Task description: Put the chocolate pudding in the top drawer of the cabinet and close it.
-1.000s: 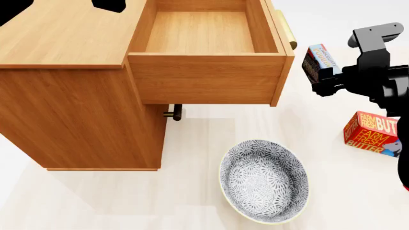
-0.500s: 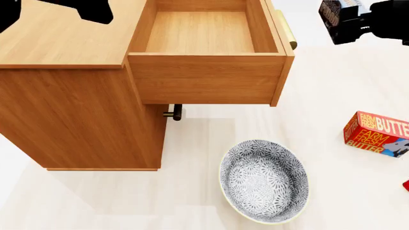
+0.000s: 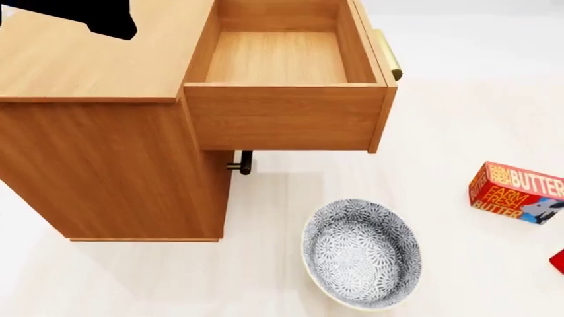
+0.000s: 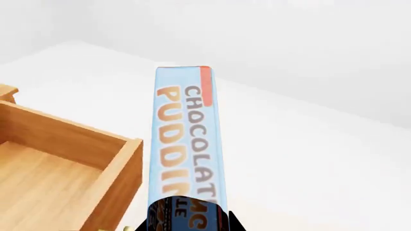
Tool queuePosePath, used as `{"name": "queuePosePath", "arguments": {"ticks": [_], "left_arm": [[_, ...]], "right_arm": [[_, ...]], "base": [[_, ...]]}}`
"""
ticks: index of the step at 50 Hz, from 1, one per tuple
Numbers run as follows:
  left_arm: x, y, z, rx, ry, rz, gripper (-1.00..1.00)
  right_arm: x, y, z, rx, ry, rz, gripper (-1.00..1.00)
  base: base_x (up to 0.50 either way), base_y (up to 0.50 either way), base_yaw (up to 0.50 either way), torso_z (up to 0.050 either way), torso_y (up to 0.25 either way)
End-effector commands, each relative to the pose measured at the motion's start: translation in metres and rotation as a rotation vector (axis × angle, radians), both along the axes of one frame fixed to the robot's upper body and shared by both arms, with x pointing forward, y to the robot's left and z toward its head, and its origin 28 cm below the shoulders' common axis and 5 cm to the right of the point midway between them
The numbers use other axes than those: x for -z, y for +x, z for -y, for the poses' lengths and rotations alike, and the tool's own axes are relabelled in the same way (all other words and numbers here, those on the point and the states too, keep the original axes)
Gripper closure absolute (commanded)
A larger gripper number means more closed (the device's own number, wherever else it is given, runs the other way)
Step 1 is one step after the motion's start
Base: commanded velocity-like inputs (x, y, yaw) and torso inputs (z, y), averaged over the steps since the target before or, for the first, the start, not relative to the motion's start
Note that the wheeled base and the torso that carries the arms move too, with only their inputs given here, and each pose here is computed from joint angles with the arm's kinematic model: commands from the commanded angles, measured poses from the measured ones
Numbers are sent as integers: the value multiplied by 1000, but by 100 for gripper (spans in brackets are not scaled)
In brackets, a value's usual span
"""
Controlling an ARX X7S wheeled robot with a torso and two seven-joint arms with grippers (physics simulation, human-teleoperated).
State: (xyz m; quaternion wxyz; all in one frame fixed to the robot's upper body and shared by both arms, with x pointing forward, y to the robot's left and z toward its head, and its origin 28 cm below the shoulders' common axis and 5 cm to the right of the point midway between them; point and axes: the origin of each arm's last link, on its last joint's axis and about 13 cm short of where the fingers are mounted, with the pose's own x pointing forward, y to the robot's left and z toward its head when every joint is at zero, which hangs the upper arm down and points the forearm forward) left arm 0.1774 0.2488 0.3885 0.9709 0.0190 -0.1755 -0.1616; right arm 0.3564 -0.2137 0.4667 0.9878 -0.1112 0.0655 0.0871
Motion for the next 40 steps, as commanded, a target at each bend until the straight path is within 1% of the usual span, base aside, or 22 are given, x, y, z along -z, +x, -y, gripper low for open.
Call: {"name": "queuePosePath", "arguments": {"ticks": [1, 6, 10, 22, 27, 35, 40], "left_arm": [[2, -2, -3, -5, -5, 25, -100], [3, 0, -4, -3, -9, 31, -100], [3, 2, -3, 2, -11, 34, -100], [3, 0, -3, 6, -13, 44, -100], [3, -1, -3, 9, -10, 45, -100], [2, -2, -3, 10, -10, 49, -100], [2, -2, -3, 12, -10, 51, -100]], "right_arm": [[-25, -9, -23, -135, 1, 21, 100], [-25, -8, -31, -205, 7, -12, 100], [-16, -2, -40, -245, 6, -55, 100], [12, 16, -65, -334, 5, -161, 100], [15, 17, -69, -368, 31, -188, 100], [20, 18, -76, -406, 42, -230, 100], [27, 22, -88, -425, 43, -252, 100]], "base": [[0, 0, 0, 0, 232], [-2, 0, 0, 0, 201], [0, 0, 0, 0, 112], [0, 0, 0, 0, 0], [0, 0, 0, 0, 0], [0, 0, 0, 0, 0], [0, 0, 0, 0, 0]]}}
